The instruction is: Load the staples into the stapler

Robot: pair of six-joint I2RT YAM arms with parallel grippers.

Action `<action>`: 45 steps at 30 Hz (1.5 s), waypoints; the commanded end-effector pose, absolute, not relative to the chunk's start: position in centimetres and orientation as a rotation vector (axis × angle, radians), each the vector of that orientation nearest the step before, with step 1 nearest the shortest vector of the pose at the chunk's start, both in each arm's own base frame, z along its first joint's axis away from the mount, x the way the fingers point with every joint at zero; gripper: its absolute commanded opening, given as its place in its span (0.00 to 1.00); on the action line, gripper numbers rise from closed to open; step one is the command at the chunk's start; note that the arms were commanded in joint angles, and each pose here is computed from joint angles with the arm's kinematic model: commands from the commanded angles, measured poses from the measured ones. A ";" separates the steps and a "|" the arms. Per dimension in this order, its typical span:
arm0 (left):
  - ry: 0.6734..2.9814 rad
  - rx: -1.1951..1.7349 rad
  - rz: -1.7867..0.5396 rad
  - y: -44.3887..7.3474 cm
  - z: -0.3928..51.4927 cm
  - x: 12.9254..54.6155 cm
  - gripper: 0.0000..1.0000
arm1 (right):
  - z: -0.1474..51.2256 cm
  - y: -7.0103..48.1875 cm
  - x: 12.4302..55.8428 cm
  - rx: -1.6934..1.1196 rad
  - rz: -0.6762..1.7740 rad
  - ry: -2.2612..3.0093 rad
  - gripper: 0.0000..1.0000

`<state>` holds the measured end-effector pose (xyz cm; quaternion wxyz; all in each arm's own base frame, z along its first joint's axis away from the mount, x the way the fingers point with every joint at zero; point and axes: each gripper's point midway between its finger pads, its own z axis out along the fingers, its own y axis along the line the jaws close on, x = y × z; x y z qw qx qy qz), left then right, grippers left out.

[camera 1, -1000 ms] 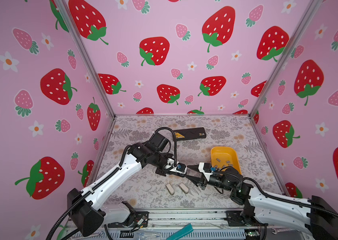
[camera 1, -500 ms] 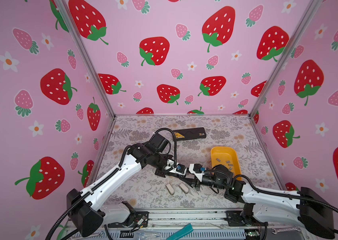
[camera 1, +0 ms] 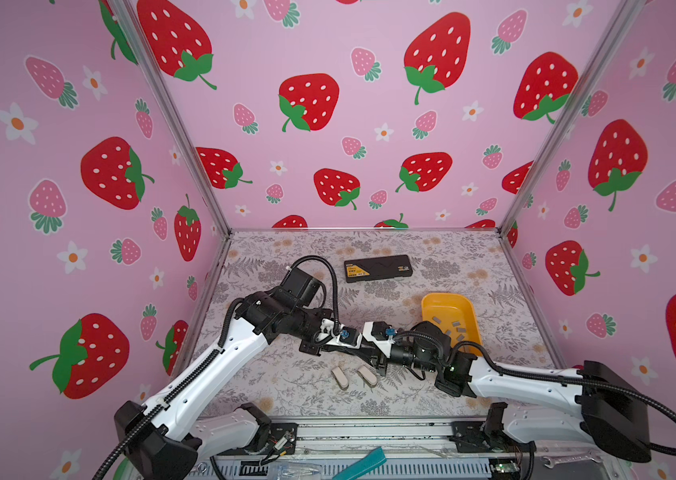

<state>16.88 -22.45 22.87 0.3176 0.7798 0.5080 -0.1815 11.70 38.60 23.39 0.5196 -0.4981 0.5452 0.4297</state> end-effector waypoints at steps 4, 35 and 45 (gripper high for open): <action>1.053 1.928 -0.643 -24.1 28.6 14.6 0.00 | 17.7 38.7 12.3 -1.296 0.949 1.488 0.27; 1.046 1.890 -0.792 -24.4 29.2 14.6 0.00 | 18.8 38.6 12.0 -1.208 1.011 1.435 0.29; 1.026 1.823 -0.809 -24.0 30.5 15.2 0.00 | 18.2 38.2 12.9 -1.174 0.952 1.464 0.00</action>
